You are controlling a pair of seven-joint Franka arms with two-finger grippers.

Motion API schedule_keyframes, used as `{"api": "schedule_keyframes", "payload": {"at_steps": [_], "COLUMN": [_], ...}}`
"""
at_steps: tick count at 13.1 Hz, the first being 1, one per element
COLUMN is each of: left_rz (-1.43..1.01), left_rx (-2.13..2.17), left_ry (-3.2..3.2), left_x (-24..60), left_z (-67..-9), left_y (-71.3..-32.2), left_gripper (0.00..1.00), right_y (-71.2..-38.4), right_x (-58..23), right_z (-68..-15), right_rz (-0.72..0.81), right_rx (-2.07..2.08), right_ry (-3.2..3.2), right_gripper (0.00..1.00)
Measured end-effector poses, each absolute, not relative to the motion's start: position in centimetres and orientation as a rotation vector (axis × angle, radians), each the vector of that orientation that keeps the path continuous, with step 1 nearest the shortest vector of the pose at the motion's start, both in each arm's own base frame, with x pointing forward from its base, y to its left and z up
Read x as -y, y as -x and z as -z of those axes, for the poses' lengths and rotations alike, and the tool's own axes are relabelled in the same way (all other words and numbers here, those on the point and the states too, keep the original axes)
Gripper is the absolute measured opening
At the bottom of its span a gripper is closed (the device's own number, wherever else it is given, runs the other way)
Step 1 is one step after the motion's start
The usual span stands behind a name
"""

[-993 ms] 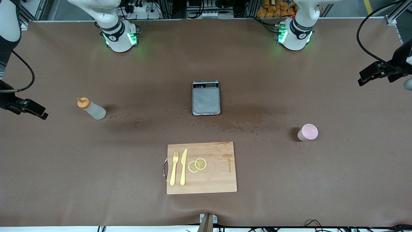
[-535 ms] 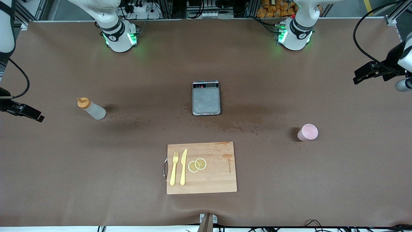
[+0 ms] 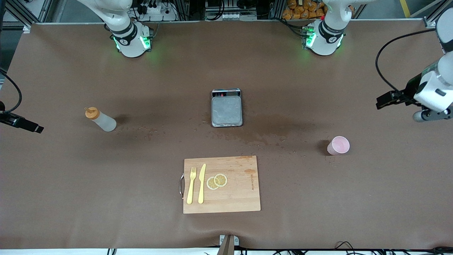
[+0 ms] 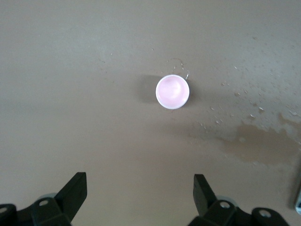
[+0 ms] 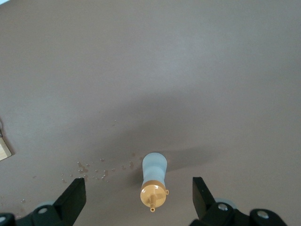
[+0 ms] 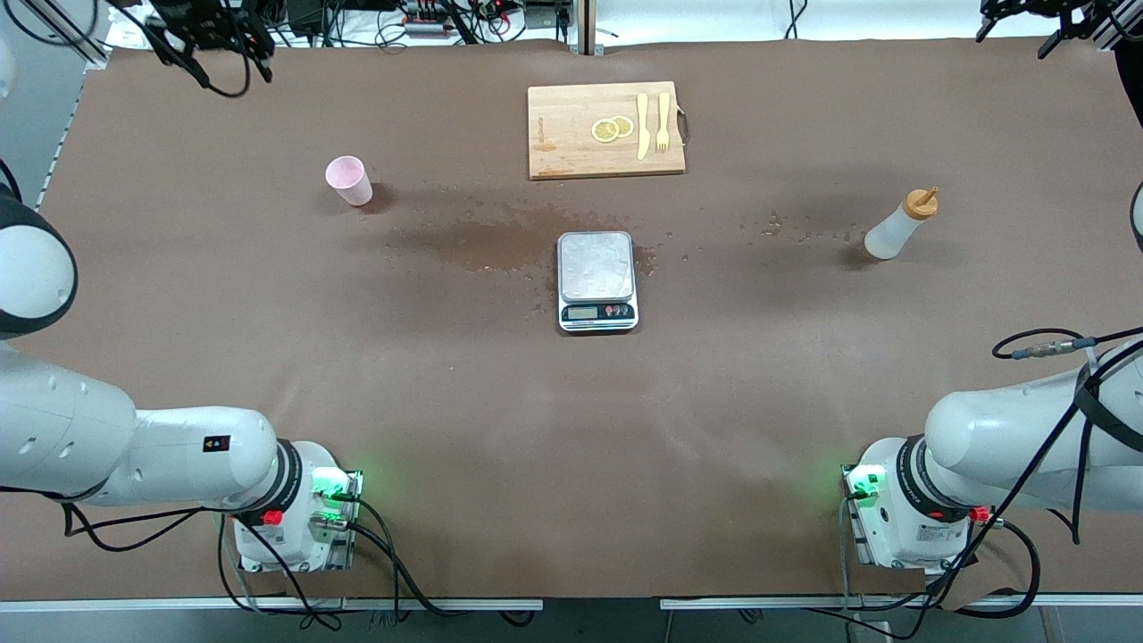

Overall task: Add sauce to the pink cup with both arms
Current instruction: 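Grasp the pink cup with the left gripper while the right gripper grasps the bottle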

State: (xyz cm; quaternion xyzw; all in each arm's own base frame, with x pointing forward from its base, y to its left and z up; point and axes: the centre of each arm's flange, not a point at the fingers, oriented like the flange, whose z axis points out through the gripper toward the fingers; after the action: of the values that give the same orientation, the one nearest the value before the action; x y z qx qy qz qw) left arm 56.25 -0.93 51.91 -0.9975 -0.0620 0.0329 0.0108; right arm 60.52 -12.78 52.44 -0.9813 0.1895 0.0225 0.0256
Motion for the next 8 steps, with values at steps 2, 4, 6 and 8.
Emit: {"api": "schedule_keyframes", "payload": {"at_steps": [2,4,6,8], "left_rz": [-0.059,-0.012,0.005,0.030], "left_rx": [0.199,0.220,0.232,0.232], "left_ry": [3.116,3.120,3.123,3.129], "left_x": [0.9,0.9,0.9,0.9], "left_z": [-48.0,-44.2,-41.2,-38.9], "left_y": [-56.3,-56.3,-56.8,-57.8], "left_gripper": [1.00,1.00,1.00,1.00], "right_y": [-60.3,-60.0,-59.5,-58.9], "right_x": [13.9,14.8,16.0,17.8], "right_z": [-51.5,-50.7,-49.5,-47.6], "right_rz": [-0.113,-0.158,-0.240,-0.325], "right_rx": [-0.639,-0.692,-0.780,-0.852], "right_ry": [2.998,2.946,2.852,2.766], "right_gripper": [1.00,1.00,1.00,1.00]}}
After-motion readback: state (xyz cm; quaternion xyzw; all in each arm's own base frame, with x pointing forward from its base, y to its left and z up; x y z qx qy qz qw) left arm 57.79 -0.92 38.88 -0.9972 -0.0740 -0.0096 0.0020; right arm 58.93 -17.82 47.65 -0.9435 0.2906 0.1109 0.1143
